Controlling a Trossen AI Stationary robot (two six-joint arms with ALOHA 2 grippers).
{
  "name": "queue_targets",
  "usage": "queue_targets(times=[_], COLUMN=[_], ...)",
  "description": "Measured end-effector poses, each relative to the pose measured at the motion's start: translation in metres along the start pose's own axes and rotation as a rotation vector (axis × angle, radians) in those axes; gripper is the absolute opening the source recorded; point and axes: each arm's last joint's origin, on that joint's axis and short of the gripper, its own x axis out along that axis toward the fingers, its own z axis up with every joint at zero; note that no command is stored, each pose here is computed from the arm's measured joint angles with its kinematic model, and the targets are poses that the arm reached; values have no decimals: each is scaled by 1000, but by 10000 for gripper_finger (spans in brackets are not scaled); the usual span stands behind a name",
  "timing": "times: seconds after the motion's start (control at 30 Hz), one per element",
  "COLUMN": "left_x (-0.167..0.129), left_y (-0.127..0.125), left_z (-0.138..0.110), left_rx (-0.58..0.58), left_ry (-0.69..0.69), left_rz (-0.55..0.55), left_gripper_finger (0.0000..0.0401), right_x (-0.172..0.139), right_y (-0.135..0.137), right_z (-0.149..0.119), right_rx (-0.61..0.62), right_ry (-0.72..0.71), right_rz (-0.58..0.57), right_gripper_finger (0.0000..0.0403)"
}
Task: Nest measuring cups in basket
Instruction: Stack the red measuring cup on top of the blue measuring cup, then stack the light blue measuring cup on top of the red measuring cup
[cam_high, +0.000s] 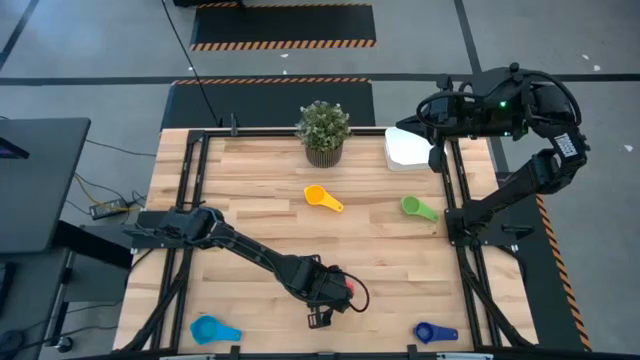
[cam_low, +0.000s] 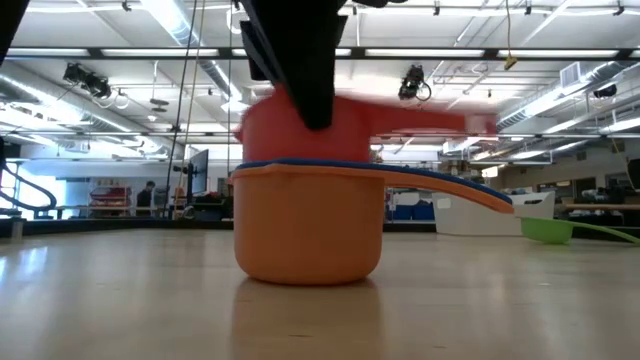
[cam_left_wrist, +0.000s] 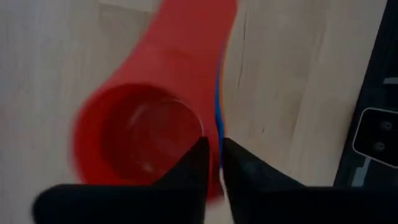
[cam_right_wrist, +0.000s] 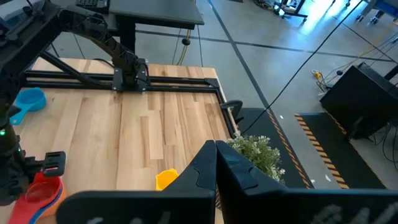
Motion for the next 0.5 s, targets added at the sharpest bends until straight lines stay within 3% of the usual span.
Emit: queue_targets(times=[0.2,0.33,0.5], left_x=[0,0,-2], left_y=[2,8,17], left_z=[2,6,11], left_rx=[2,-9,-104], left_ry=[16,76,140], left_rz=[-38,-134,-210], left_gripper_finger=[102,107,108], right_x=[0,0,0], right_y=[0,0,0], right_z=[0,0,0], right_rx=[0,0,0], right_ry=[0,0,1], right_rz=[0,0,0], right_gripper_finger=[5,5,5])
